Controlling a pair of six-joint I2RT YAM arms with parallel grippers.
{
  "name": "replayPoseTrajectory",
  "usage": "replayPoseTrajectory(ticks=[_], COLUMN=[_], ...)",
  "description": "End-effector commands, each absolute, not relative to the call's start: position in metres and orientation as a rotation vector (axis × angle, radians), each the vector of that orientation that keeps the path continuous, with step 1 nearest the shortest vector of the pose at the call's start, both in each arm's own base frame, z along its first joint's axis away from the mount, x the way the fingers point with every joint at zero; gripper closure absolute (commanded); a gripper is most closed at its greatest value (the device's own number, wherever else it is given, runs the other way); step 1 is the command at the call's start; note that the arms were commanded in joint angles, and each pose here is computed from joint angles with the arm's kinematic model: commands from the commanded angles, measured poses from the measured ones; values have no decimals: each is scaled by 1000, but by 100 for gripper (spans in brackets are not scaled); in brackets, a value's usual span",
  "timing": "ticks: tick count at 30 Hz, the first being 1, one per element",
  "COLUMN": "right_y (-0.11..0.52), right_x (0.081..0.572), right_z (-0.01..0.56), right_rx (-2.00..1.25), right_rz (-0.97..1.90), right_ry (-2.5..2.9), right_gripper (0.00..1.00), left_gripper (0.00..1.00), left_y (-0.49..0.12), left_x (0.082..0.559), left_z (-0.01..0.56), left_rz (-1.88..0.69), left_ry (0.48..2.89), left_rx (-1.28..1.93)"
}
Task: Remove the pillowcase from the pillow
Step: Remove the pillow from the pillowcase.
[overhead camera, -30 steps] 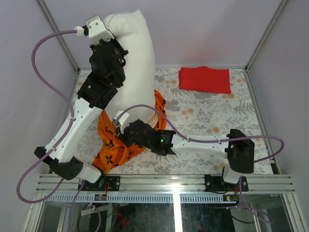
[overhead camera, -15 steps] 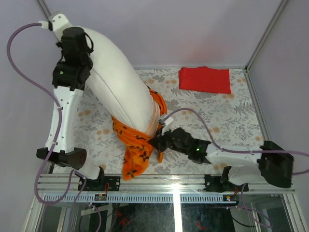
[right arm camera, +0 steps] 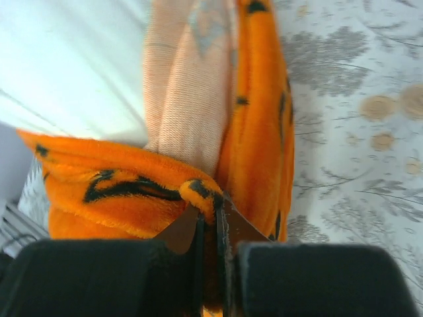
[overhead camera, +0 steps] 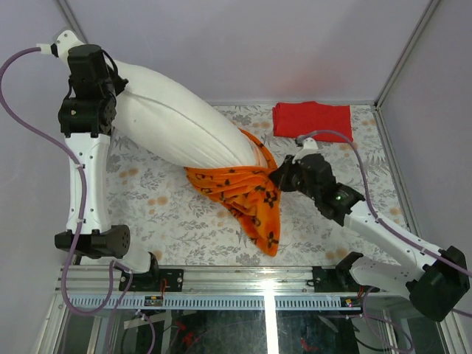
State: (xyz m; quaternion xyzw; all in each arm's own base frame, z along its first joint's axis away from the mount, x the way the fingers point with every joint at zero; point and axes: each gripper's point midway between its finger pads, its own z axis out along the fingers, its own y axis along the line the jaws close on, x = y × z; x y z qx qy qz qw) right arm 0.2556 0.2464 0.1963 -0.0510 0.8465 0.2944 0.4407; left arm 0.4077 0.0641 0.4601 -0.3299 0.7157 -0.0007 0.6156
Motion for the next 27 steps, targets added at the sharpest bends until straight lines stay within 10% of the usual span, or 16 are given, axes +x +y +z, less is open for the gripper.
replayPoseTrajectory(ticks=[1, 6, 9, 13, 27], right_y=[154, 144, 162, 168, 380], right_x=[252, 270, 276, 276, 113], right_z=[119, 129, 167, 247, 306], right_rx=[167, 293, 220, 159, -830], right_rz=[492, 596, 721, 675, 1027], right_ry=[2408, 2370, 2303, 2064, 1725], right_gripper=[100, 89, 38, 4, 15], left_gripper=[100, 100, 100, 100, 100], left_y=[96, 94, 82, 61, -16], left_x=[394, 389, 386, 380, 419], left_z=[517, 522, 524, 528, 502], left_rz=[21, 5, 10, 115, 120], left_ry=[1425, 1419, 1431, 1424, 1528], left_rx=[-798, -781, -741, -710, -585])
